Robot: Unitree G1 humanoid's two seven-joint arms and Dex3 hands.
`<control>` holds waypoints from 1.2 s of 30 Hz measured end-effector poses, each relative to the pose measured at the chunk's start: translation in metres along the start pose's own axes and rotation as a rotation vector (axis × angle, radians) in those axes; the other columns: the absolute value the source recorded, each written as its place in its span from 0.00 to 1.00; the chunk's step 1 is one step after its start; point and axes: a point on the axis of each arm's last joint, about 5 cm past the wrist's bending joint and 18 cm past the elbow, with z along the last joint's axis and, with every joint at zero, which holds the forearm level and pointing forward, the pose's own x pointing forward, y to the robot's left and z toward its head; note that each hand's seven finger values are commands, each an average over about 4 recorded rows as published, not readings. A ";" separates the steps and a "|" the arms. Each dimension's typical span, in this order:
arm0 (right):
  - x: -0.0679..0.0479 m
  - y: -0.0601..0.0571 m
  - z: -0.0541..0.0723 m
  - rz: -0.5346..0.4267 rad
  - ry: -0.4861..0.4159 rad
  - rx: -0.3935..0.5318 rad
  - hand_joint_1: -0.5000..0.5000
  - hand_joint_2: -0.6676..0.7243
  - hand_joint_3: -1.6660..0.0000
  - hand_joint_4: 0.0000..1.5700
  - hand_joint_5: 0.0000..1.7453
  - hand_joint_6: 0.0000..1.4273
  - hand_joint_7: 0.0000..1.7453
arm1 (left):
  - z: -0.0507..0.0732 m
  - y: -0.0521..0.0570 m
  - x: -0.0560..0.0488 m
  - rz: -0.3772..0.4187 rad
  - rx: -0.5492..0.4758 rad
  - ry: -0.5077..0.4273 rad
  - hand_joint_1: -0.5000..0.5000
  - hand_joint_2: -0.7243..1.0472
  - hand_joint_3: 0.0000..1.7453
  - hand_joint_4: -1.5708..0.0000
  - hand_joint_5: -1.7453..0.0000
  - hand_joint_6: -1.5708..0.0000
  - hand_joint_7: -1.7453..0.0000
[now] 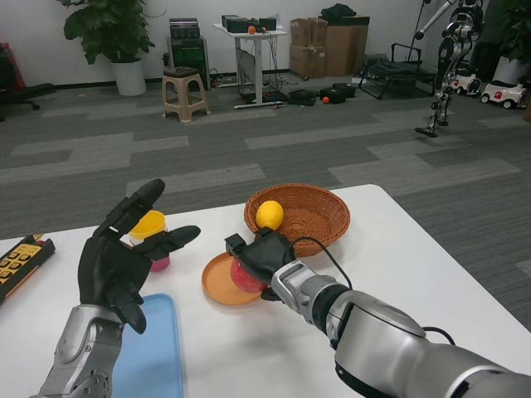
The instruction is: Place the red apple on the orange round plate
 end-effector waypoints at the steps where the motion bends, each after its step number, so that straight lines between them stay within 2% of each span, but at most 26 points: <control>1: 0.000 0.000 0.000 0.000 0.000 0.000 0.00 0.09 0.19 0.00 0.15 0.00 0.42 | 0.000 0.000 0.000 0.000 0.000 0.000 1.00 0.05 0.05 0.12 1.00 0.48 0.96; 3: 0.000 0.000 0.000 0.000 0.000 0.000 0.02 0.09 0.21 0.00 0.07 0.00 0.33 | 0.000 0.000 0.000 0.000 0.000 0.000 1.00 0.05 0.05 0.12 1.00 0.48 0.96; 6: 0.000 0.000 0.000 0.000 0.000 0.000 0.04 0.09 0.24 0.00 0.00 0.00 0.28 | 0.000 0.000 0.000 0.000 0.000 0.000 1.00 0.05 0.05 0.12 1.00 0.48 0.96; 9: 0.000 0.000 0.000 0.001 0.000 0.000 0.04 0.11 0.24 0.00 0.00 0.00 0.26 | 0.000 0.000 0.000 0.000 0.000 -0.001 1.00 0.05 0.05 0.12 1.00 0.48 0.96; 14: 0.000 0.000 0.000 0.001 0.001 0.002 0.04 0.14 0.24 0.00 0.00 0.00 0.16 | 0.000 0.000 0.000 0.002 -0.002 -0.004 1.00 0.05 0.05 0.12 1.00 0.48 0.96; 16: 0.000 0.000 0.000 0.004 0.002 0.004 0.04 0.14 0.29 0.00 0.00 0.00 0.14 | 0.000 0.000 0.000 0.003 -0.003 -0.004 1.00 0.05 0.05 0.12 1.00 0.48 0.96; 20: 0.000 0.000 0.000 0.010 0.002 0.006 0.04 0.19 0.48 0.00 0.00 0.00 0.08 | 0.001 0.000 0.000 0.004 -0.003 -0.004 1.00 0.05 0.05 0.12 1.00 0.48 0.96; 23: 0.000 0.000 0.000 0.019 0.003 0.007 0.04 0.23 0.60 0.00 0.00 0.00 0.08 | 0.001 0.000 0.000 0.004 -0.003 -0.005 1.00 0.05 0.05 0.12 1.00 0.48 0.96; 26: 0.000 0.000 0.000 0.031 0.003 0.008 0.04 0.26 0.63 0.00 0.00 0.00 0.08 | 0.000 0.000 -0.001 0.004 -0.003 -0.004 1.00 0.05 0.05 0.12 1.00 0.48 0.96; 33: 0.000 0.000 0.000 0.056 0.006 0.016 0.04 0.38 0.81 0.00 0.00 0.00 0.04 | 0.000 0.001 -0.002 0.009 -0.006 -0.003 1.00 0.05 0.05 0.12 1.00 0.48 0.96; 36: 0.001 -0.001 0.001 0.056 0.004 0.020 0.07 0.44 0.82 0.00 0.00 0.00 0.03 | 0.000 0.000 -0.003 0.010 -0.009 -0.005 1.00 0.05 0.05 0.12 1.00 0.48 0.96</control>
